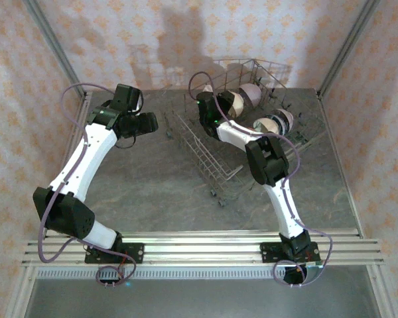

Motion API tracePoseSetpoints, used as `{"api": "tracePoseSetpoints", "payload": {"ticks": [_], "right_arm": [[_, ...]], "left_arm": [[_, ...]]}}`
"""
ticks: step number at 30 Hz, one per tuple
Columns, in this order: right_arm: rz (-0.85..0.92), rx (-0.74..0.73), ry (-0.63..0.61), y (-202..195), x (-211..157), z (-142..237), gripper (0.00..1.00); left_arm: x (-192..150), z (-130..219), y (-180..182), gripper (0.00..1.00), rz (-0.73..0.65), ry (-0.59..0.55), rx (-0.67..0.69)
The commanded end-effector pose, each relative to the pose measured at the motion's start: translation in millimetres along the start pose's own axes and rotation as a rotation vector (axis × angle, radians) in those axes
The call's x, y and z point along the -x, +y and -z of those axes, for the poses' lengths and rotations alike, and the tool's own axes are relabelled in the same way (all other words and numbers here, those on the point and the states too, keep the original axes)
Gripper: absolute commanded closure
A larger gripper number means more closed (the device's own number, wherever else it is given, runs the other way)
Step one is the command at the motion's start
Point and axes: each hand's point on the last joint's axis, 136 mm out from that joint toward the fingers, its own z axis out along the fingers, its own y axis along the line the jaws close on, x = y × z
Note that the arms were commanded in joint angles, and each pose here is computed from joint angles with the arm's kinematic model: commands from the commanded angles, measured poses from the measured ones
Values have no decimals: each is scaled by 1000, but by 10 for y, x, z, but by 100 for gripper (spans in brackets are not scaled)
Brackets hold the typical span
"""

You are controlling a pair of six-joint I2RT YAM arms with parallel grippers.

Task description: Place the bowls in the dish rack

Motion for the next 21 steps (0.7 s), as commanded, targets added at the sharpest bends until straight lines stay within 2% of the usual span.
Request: {"api": "tracePoseSetpoints", "payload": {"ticks": [1, 6, 21], "right_arm": [[43, 70, -6, 359, -31, -58, 79], [27, 81, 2, 394, -43, -63, 73], [-29, 94, 38, 326, -88, -99, 65]], "left_arm": [[53, 93, 10, 34, 11, -36, -9], [51, 91, 6, 34, 12, -34, -10], [58, 101, 5, 34, 13, -38, -10]]}}
